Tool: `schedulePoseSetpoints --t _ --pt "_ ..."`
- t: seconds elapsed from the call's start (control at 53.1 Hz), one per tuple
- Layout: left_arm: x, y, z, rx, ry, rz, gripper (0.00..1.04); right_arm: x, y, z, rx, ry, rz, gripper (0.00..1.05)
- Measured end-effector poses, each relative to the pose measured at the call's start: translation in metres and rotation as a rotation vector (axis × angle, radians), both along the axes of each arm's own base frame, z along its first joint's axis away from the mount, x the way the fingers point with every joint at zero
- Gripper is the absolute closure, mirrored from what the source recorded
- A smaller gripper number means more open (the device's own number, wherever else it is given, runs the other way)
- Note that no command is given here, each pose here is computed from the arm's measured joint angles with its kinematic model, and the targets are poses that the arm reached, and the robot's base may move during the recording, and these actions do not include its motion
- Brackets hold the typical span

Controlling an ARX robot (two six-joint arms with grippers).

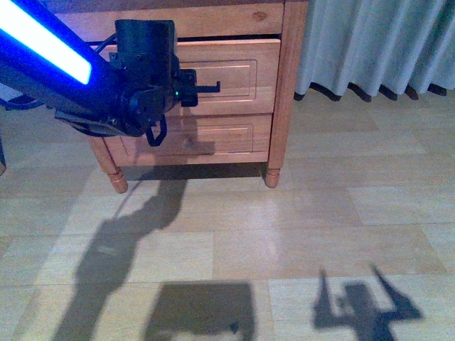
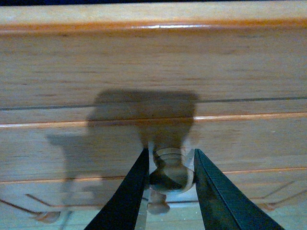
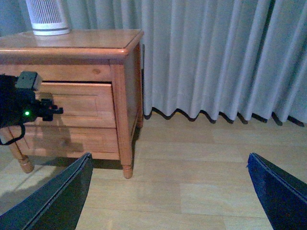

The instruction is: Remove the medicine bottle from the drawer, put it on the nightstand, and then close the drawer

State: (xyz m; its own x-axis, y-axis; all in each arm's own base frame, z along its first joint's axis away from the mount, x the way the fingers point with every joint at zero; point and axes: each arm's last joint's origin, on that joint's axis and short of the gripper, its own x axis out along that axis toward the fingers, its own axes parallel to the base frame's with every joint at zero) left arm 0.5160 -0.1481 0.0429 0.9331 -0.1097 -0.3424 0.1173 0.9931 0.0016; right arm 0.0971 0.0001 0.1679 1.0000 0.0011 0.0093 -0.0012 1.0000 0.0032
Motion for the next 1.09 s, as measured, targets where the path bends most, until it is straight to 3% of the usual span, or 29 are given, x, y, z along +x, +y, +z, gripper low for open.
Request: schedulePoseSetpoints --t 0.452,0.602,0.866,1.092 --pt "-0.091 0.014 0.002 -0.005 0.056 -0.075 0.81 0.000 0.000 0.000 0.000 0.000 0.000 0.07" --pt "-0.128 0.019 0.007 -0.008 0.057 -0.103 1.01 0.000 0.000 0.000 0.000 0.000 0.000 0.07" --pt "-0.196 0.032 -0.014 -0.001 0.191 -0.125 1.01 0.000 0.000 0.000 0.000 0.000 0.000 0.07" --pt "-0.228 0.038 0.015 -0.073 0.168 -0.132 1.01 0.000 0.000 0.000 0.000 0.000 0.000 0.07"
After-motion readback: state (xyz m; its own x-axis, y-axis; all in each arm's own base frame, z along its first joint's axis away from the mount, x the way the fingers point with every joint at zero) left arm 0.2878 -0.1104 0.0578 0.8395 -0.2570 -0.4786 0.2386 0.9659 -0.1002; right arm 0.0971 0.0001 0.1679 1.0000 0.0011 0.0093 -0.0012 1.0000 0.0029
